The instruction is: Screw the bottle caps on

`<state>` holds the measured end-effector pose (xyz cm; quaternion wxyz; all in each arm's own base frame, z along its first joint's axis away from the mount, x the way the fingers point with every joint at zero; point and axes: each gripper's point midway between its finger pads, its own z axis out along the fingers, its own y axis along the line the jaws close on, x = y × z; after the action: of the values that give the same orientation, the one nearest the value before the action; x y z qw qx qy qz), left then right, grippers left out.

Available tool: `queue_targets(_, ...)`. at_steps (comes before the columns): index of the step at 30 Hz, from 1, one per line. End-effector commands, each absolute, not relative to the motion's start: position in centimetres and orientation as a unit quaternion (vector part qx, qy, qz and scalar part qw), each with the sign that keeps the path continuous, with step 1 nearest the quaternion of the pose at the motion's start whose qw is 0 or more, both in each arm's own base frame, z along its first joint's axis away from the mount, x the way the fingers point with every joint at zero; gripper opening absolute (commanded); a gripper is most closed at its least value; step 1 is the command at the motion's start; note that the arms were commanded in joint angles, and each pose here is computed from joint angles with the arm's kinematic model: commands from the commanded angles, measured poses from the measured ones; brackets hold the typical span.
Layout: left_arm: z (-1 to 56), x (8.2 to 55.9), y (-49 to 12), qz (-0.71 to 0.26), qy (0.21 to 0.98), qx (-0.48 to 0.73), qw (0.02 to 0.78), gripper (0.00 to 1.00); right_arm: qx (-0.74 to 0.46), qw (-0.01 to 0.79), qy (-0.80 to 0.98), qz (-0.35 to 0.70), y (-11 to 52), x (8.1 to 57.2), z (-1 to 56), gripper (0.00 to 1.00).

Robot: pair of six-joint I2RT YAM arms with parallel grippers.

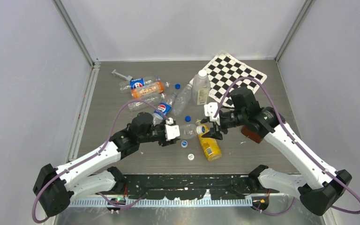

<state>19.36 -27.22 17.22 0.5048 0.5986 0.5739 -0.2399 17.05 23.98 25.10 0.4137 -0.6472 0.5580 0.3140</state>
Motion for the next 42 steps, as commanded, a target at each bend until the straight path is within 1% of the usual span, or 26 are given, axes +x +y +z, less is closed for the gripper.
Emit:
queue_targets(1, 19.9, 19.5, -28.1, -0.26, 0.553, 0.589, 0.529, 0.0, -0.662, 0.428, 0.528, 0.316, 24.4, 16.9, 26.9, 0.56)
queue_targets(4, 20.0, 19.5, -28.2, -0.262, 0.552, 0.589, 0.529, 0.0, -0.659, 0.419, 0.534, 0.325, 24.6, 16.8, 26.7, 0.5)
queue_targets(8, 20.0, 19.4, -28.3, -0.265, 0.551, 0.589, 0.528, 0.0, -0.649, 0.406, 0.548, 0.337, 24.8, 16.9, 26.4, 0.36)
queue_targets(9, 20.0, 19.4, -28.3, -0.265, 0.551, 0.589, 0.529, 0.0, -0.642, 0.4, 0.559, 0.342, 24.9, 16.9, 26.4, 0.3)
queue_targets(10, 20.2, 19.5, -28.3, -0.264, 0.55, 0.588, 0.531, 0.0, -0.636, 0.396, 0.565, 0.345, 24.9, 17.0, 26.3, 0.26)
queue_targets(11, 20.2, 19.5, -28.3, -0.263, 0.549, 0.586, 0.534, 0.0, -0.618, 0.388, 0.585, 0.353, 25.1, 17.2, 26.2, 0.17)
queue_targets(12, 20.3, 19.7, -28.3, -0.261, 0.55, 0.584, 0.538, 0.0, -0.604, 0.386, 0.599, 0.358, 25.3, 17.4, 26.3, 0.11)
queue_targets(13, 20.3, 19.9, -28.2, -0.256, 0.552, 0.581, 0.54, 0.0, -0.567, 0.382, 0.63, 0.369, 25.6, 18.0, 26.3, 0.03)
queue_targets(14, 20.3, 20.2, -28.2, -0.251, 0.553, 0.577, 0.546, 0.0, -0.538, 0.373, 0.655, 0.376, 25.7, 18.2, 25.8, 0.02)
queue_targets(16, 20.7, 20.8, -28.1, -0.241, 0.554, 0.568, 0.559, 0.0, -0.414, 0.368, 0.737, 0.387, 26.1, 20.1, 25.7, 0.01)
queue_targets(17, 20.8, 21.0, -28.0, -0.237, 0.556, 0.563, 0.564, 0.0, -0.315, 0.372, 0.782, 0.388, 26.0, 21.6, 26.1, 0.01)
queue_targets(21, 21.1, 22.0, -27.7, -0.218, 0.561, 0.546, 0.583, 0.0, -0.07, 0.335, 0.859, 0.382, 25.0, 23.7, 25.8, 0.01)
queue_targets(23, 21.2, 22.4, -27.6, -0.208, 0.563, 0.539, 0.592, 0.0, 0.002, 0.304, 0.871, 0.386, 24.9, 23.8, 25.4, 0.01)
queue_targets(25, 21.4, 22.7, -27.4, -0.199, 0.564, 0.532, 0.599, 0.0, 0.037, 0.287, 0.873, 0.392, 25.1, 23.8, 25.3, 0.01)
queue_targets(27, 21.6, 23.1, -27.1, -0.19, 0.567, 0.523, 0.608, 0.0, 0.049, 0.294, 0.871, 0.392, 24.9, 24.1, 25.6, 0.01)
queue_targets(29, 21.8, 23.7, -26.7, -0.18, 0.577, 0.501, 0.619, 0.0, 0.044, 0.317, 0.863, 0.39, 24.5, 24.4, 26.4, 0.18)
queue_targets(30, 22.2, 24.0, -26.7, -0.179, 0.58, 0.487, 0.627, 0.0, 0.03, 0.336, 0.854, 0.396, 24.4, 24.7, 27.4, 0.32)
queue_targets(31, 22.2, 24.2, -26.6, -0.18, 0.586, 0.475, 0.631, 0.0, 0.019, 0.346, 0.847, 0.403, 24.5, 24.7, 28.0, 0.39)
queue_targets(32, 22.4, 24.4, -26.5, -0.183, 0.592, 0.461, 0.635, 0.0, -0.013, 0.362, 0.833, 0.418, 24.8, 24.6, 29.1, 0.58)
queue_targets(33, 22.5, 24.6, -26.5, -0.188, 0.597, 0.448, 0.639, 0.0, -0.032, 0.371, 0.825, 0.425, 25.0, 24.5, 29.7, 0.71)
queue_targets(34, 22.6, 24.7, -26.6, -0.198, 0.605, 0.43, 0.64, 0.0, -0.056, 0.386, 0.814, 0.431, 25.1, 24.3, 30.1, 0.92)
queue_targets(35, 22.7, 24.8, -26.7, -0.208, 0.609, 0.417, 0.641, 0.0, -0.057, 0.386, 0.813, 0.431, 25.1, 24.2, 29.4, 0.96)
queue_targets(36, 22.9, 24.7, -26.9, -0.218, 0.61, 0.408, 0.643, 0.0, -0.058, 0.409, 0.793, 0.447, 25.1, 24.3, 30.6, 0.99)
queue_targets(37, 23.0, 24.6, -27.1, -0.229, 0.612, 0.4, 0.643, 0.0, -0.053, 0.409, 0.793, 0.448, 25.1, 24.3, 29.6, 0.99)
queue_targets(38, 23.1, 24.6, -27.3, -0.239, 0.614, 0.393, 0.642, 0.0, -0.045, 0.432, 0.77, 0.467, 25.1, 24.5, 31.1, 0.99)
queue_targets(42, 23.2, 24.2, -28.0, -0.269, 0.617, 0.382, 0.634, 0.0, -0.03, 0.465, 0.746, 0.476, 24.8, 25.0, 31.3, 1.0)
